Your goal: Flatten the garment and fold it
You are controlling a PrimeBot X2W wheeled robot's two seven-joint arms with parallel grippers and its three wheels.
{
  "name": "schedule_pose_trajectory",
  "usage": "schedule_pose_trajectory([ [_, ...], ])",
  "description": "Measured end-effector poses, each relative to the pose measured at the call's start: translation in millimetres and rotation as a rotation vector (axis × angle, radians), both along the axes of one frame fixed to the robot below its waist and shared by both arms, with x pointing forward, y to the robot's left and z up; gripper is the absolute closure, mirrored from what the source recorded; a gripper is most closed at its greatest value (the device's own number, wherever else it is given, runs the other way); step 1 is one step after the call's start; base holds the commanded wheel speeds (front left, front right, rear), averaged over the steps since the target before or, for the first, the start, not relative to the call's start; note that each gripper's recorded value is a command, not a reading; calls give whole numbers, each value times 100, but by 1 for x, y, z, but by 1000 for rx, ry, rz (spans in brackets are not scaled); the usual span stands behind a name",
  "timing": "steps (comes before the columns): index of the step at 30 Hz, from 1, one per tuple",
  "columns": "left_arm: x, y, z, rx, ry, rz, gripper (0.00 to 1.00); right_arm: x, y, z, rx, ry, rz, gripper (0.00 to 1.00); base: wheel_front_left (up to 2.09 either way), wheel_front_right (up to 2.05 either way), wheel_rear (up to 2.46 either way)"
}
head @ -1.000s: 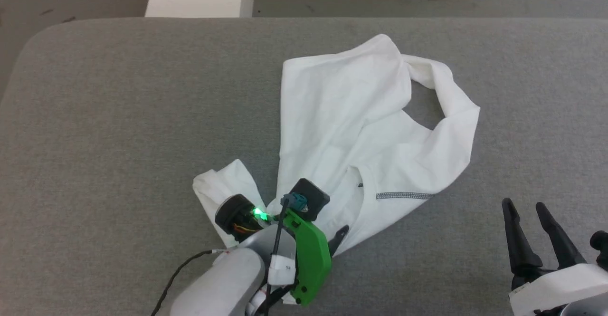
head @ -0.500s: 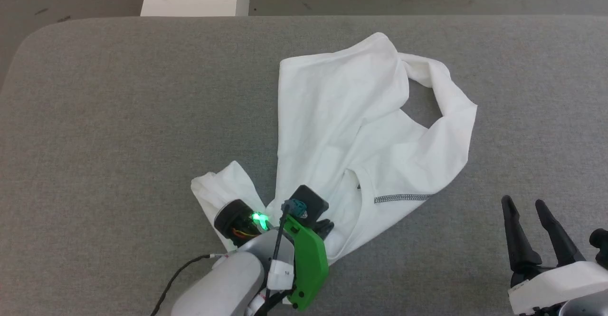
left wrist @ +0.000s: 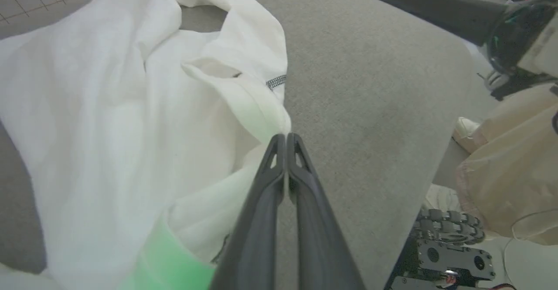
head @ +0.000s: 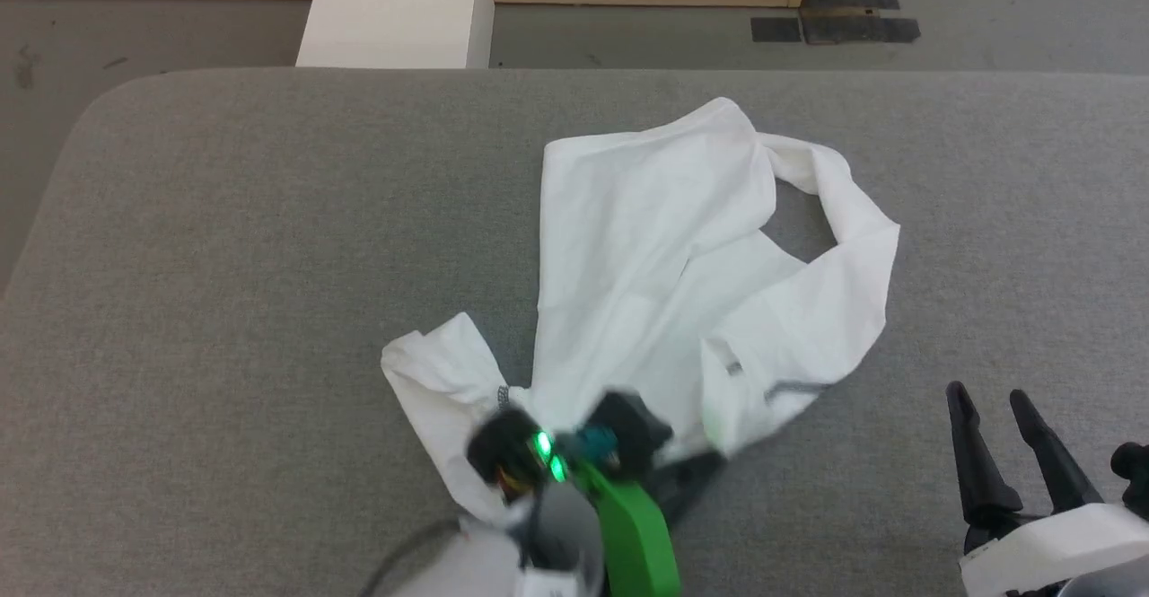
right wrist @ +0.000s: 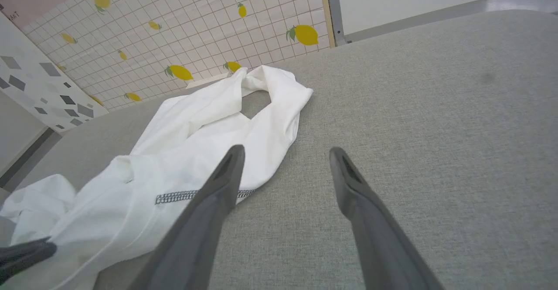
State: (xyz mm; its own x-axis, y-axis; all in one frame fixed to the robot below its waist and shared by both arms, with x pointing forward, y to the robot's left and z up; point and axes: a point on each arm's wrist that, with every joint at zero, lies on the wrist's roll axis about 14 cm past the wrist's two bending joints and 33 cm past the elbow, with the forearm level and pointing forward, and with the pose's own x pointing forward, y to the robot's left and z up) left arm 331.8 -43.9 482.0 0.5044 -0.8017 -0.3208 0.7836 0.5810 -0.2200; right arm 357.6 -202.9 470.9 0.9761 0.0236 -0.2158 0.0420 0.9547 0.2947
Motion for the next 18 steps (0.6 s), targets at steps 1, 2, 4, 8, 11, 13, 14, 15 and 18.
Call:
schedule_pose_trajectory([
  [1,-13,-4,-3,-5,36,-22,100,-1,0,0,0,1,0,0,0,0,0],
  [2,-29,-7,-9,-3,83,-45,100,-2,0,-1,0,4,0,0,0,0,0],
  [4,-54,-8,-23,8,181,-66,100,-2,0,-2,0,7,2,0,0,0,0],
  [8,-76,4,-54,84,284,-56,21,0,4,-5,9,15,13,0,0,0,0],
  [11,-74,5,-54,63,296,-23,0,2,7,-6,11,17,20,0,0,0,0],
  [13,-66,1,-39,-18,297,16,0,2,7,-5,11,15,22,0,0,0,0],
  [14,-61,-1,-28,-74,305,37,0,3,7,-5,11,14,22,0,0,0,0],
  [15,-57,-1,-20,-116,309,53,0,3,7,-5,11,13,22,0,0,0,0],
  [18,-38,7,10,-231,293,104,0,3,8,-4,11,10,25,0,0,0,0],
])
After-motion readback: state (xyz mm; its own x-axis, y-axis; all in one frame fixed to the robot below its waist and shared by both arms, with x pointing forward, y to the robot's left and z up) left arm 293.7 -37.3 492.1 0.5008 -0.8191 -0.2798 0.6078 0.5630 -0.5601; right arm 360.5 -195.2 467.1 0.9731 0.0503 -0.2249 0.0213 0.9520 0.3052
